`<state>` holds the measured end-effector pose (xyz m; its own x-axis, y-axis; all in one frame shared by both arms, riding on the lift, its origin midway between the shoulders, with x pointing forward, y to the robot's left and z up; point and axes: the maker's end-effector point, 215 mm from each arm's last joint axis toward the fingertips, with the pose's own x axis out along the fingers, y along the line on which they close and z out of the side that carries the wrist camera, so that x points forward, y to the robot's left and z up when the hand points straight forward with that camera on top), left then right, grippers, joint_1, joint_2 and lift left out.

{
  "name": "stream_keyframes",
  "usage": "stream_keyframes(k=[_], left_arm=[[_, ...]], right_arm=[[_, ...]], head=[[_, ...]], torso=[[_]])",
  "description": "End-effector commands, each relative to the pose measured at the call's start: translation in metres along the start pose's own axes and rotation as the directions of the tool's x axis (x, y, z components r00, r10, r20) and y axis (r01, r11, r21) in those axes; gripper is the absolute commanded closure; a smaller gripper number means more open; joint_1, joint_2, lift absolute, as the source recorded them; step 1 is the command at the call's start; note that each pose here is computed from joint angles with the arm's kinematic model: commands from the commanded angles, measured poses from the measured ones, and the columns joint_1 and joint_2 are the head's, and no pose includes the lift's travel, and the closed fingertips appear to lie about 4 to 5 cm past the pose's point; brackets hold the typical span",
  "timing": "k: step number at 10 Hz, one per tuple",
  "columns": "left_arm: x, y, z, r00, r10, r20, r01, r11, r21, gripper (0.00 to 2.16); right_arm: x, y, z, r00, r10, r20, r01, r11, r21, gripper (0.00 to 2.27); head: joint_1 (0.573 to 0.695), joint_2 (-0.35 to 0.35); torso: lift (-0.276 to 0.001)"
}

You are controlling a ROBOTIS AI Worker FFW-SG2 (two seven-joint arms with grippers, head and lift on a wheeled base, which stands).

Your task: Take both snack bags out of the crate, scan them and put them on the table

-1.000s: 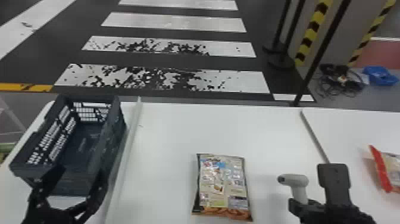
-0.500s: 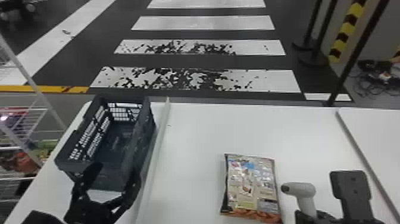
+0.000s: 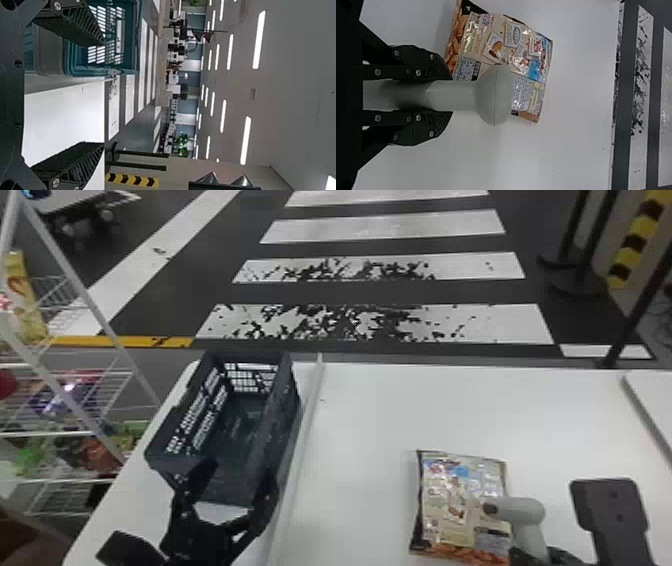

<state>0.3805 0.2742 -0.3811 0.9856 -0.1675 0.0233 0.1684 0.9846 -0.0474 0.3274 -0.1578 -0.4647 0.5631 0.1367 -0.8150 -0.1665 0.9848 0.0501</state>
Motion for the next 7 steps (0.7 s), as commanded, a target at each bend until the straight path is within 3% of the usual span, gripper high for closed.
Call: stream_keyframes(k=[1, 7], left_arm=[[0.0003, 0.0006, -0.0004, 1.0, 0.001, 0.0, -0.001, 1.0, 0.001, 0.1], [0.0004, 0.0009, -0.0013, 1.0, 0.001, -0.002, -0.001, 1.0, 0.001, 0.1]], right_arm=[[0.004, 0.0016, 0.0015, 1.0, 0.003, -0.003, -0.003, 1.0, -0.003, 2.25], [0.0113, 0.0065, 0.0012, 1.0, 0.012, -0.014, -0.012, 1.0, -0.011, 2.25]], head=[[0.695, 0.188], [0.695, 0.203]], torso=[[-0.092], [-0.092]])
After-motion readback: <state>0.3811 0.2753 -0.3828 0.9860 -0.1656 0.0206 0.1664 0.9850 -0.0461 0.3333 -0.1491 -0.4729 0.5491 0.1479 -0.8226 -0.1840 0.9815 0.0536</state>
